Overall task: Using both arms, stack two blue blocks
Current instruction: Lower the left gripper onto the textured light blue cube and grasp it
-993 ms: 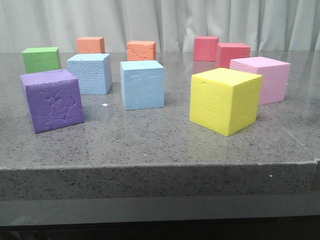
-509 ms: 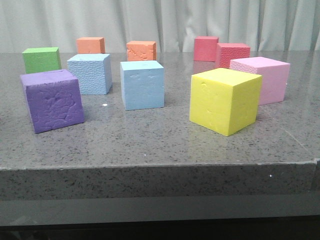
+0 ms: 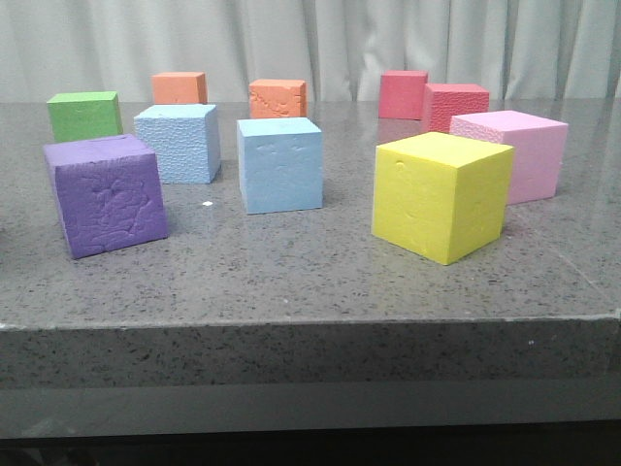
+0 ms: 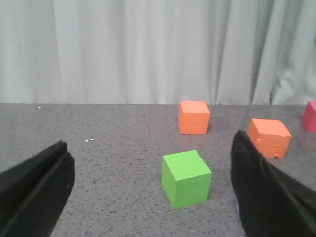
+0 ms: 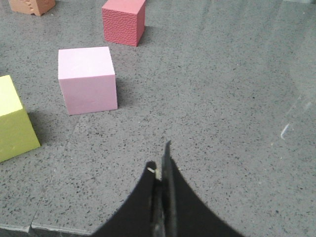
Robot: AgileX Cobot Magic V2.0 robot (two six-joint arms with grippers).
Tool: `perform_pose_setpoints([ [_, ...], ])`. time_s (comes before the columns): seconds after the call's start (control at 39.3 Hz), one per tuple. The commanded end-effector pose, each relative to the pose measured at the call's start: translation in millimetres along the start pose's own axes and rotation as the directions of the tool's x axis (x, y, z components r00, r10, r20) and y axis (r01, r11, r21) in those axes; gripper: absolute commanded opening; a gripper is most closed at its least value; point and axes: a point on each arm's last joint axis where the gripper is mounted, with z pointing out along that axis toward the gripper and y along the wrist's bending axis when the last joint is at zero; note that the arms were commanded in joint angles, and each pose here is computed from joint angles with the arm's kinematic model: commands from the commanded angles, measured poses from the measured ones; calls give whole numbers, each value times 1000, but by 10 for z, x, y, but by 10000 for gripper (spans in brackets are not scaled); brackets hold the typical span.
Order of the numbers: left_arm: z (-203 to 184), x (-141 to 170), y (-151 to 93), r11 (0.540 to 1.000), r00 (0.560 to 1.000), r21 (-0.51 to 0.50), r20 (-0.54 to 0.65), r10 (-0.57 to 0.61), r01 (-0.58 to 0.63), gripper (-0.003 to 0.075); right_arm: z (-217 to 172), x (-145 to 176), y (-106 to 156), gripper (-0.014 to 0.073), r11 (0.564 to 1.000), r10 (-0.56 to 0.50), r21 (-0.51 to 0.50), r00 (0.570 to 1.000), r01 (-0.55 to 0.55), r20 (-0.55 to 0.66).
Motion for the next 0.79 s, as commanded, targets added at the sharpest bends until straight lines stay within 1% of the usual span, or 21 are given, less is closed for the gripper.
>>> perform_pose_setpoints([
  [0.0,126,-252,-153,996,998,74,49,47,-50,617,-26,-141,6,-68,999,-37,-5,995,37,95],
  [0.15,443,-310,-503,973,994,210,-34,100,-90,617,-26,-139,11,-68,1000,-26,-11,995,27,93],
  [0.28,731,-302,-780,953,987,287,-95,133,-100,617,-26,-138,14,-68,1000,-20,-15,996,21,92],
  [0.36,897,-256,-919,943,973,315,-166,163,-105,617,-26,-138,14,-68,1000,-19,-15,996,20,92],
  [0.41,999,-257,-994,940,958,325,-218,184,-107,617,-26,-138,14,-68,1000,-19,-15,996,20,92],
  [0.51,1208,-202,-1093,941,908,327,-363,210,-87,617,-26,-138,14,-68,1000,-19,-15,996,20,92],
  [0.53,1286,-171,-1120,943,890,324,-403,214,-80,617,-26,-138,14,-68,1000,-19,-15,996,20,92],
  [0.59,1386,-154,-1153,947,864,314,-456,213,-68,617,-26,-138,14,-68,1000,-19,-15,996,20,92],
  [0.76,1679,-132,-1255,967,802,256,-577,155,-3,617,-26,-139,15,-68,1000,-18,-16,996,20,93],
])
